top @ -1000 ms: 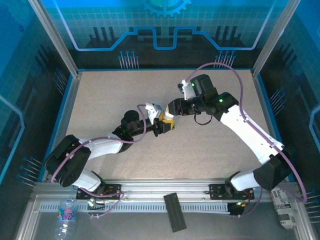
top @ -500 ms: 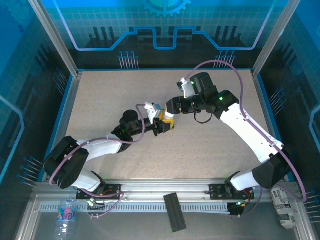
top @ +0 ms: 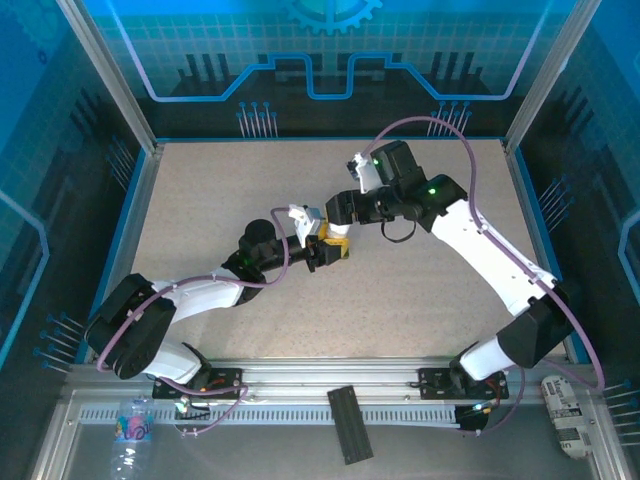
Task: Sort the pills into containers
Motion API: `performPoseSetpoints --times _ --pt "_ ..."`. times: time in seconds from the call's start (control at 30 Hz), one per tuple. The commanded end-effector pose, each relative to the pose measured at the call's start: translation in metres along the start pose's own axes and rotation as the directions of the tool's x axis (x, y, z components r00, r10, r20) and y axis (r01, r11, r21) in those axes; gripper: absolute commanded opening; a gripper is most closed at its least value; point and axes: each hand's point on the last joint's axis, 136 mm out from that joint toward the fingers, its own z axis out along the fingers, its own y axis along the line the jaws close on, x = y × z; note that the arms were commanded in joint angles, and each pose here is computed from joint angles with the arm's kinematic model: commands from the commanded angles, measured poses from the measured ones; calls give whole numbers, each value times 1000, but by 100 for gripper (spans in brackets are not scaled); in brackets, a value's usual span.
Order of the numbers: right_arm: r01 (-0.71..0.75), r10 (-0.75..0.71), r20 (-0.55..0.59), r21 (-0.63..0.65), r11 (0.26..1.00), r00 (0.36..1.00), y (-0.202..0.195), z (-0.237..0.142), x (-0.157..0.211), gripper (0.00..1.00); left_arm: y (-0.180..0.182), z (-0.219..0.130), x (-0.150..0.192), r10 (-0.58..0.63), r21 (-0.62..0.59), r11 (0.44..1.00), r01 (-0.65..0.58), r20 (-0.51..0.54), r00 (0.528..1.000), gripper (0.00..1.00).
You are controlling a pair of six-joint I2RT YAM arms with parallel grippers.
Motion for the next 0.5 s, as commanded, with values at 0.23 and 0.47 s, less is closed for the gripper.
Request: performPoseSetpoints --times 0.23,0.47 --pt "18 -17 40 -11 1000 999 9 6 -32 81 -19 -3 -45 99 52 993 -106 124 987 0" --pt "54 -44 141 -67 996 989 26 -28 -48 83 -18 -4 -41 95 48 994 -101 116 989 0"
